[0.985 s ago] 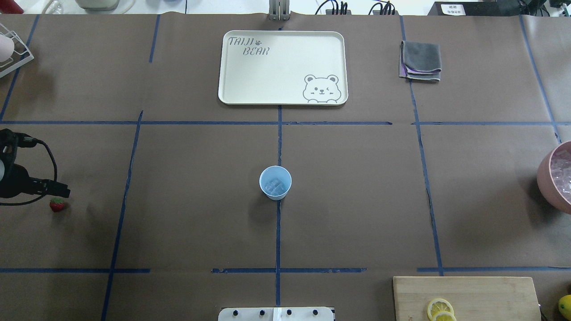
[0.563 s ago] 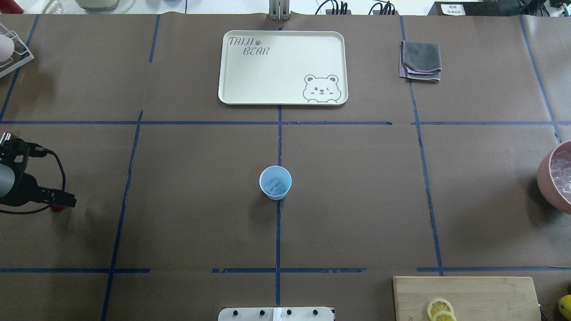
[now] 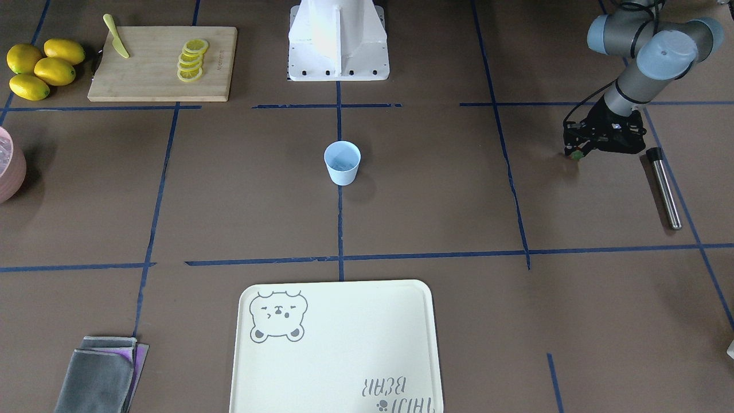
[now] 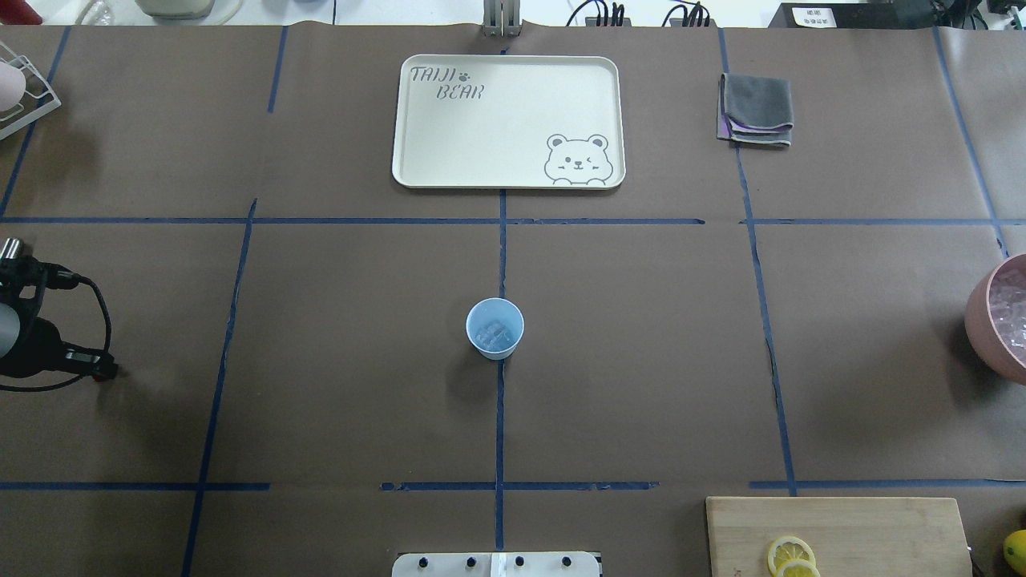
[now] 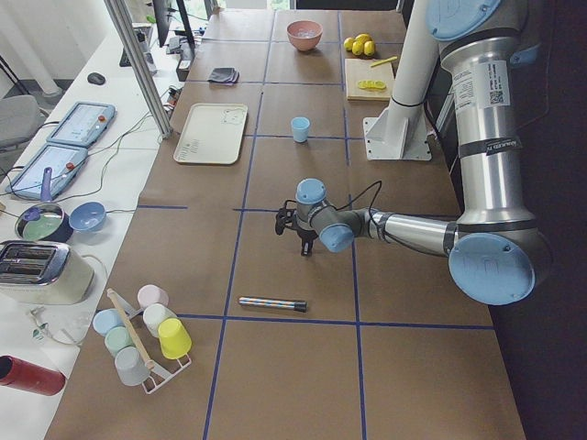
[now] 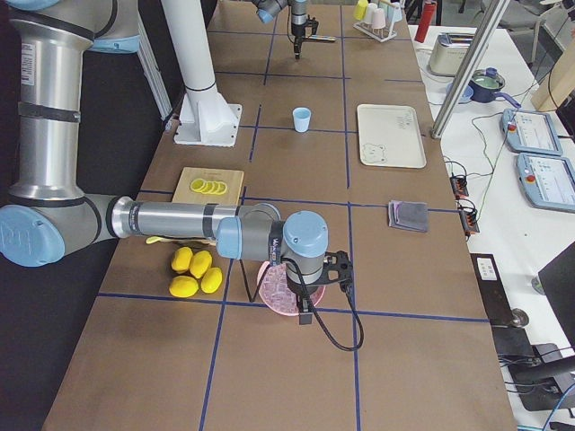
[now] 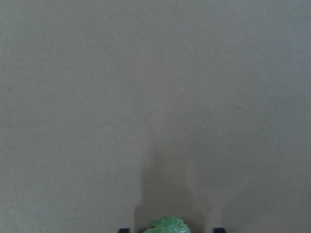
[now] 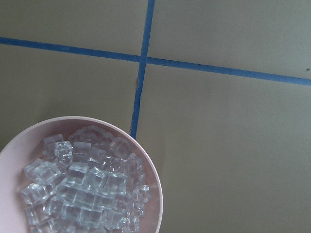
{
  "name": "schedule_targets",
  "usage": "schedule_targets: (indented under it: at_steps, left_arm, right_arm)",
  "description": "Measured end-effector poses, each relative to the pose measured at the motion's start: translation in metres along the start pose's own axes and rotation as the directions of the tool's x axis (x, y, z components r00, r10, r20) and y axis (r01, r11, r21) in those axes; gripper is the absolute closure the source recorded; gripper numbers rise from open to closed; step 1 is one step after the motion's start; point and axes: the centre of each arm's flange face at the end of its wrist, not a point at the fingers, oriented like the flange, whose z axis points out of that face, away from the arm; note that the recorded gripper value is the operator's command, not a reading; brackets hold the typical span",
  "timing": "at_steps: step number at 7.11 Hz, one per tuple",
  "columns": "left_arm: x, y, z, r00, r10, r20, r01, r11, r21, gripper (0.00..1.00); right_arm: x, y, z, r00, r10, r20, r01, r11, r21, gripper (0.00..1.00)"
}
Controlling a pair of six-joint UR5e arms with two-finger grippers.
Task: Mash ice and strawberries in cup
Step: 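Reach the left gripper down and grasp the red strawberry, then carry the strawberry with the left gripper over the light-blue cup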
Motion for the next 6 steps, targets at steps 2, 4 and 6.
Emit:
schedule_targets:
  at_steps: [2, 4, 6]
  left_arm:
    - [0.011, -0.002, -0.018, 1.0, 0.014, -0.022, -0.013, 1.0, 0.022, 1.0]
    - [0.02, -0.016, -0.053, 1.0, -0.003, -0.031, 0.004, 0.999, 0.048, 1.0]
    - [0.067, -0.043, -0.109, 1.0, 0.019, -0.002, -0.019, 0.999, 0.029, 1.0]
  right_arm:
    - [-0.001, -0.001, -0.001, 1.0, -0.001, 0.0, 0.001, 1.0, 0.002, 0.0]
    - [-0.002, -0.001, -0.002, 1.0, -0.003, 0.0, 0.003, 1.0, 0.004, 0.0]
    - [-0.002, -0.001, -0.002, 1.0, -0.003, 0.001, 0.003, 1.0, 0.005, 0.0]
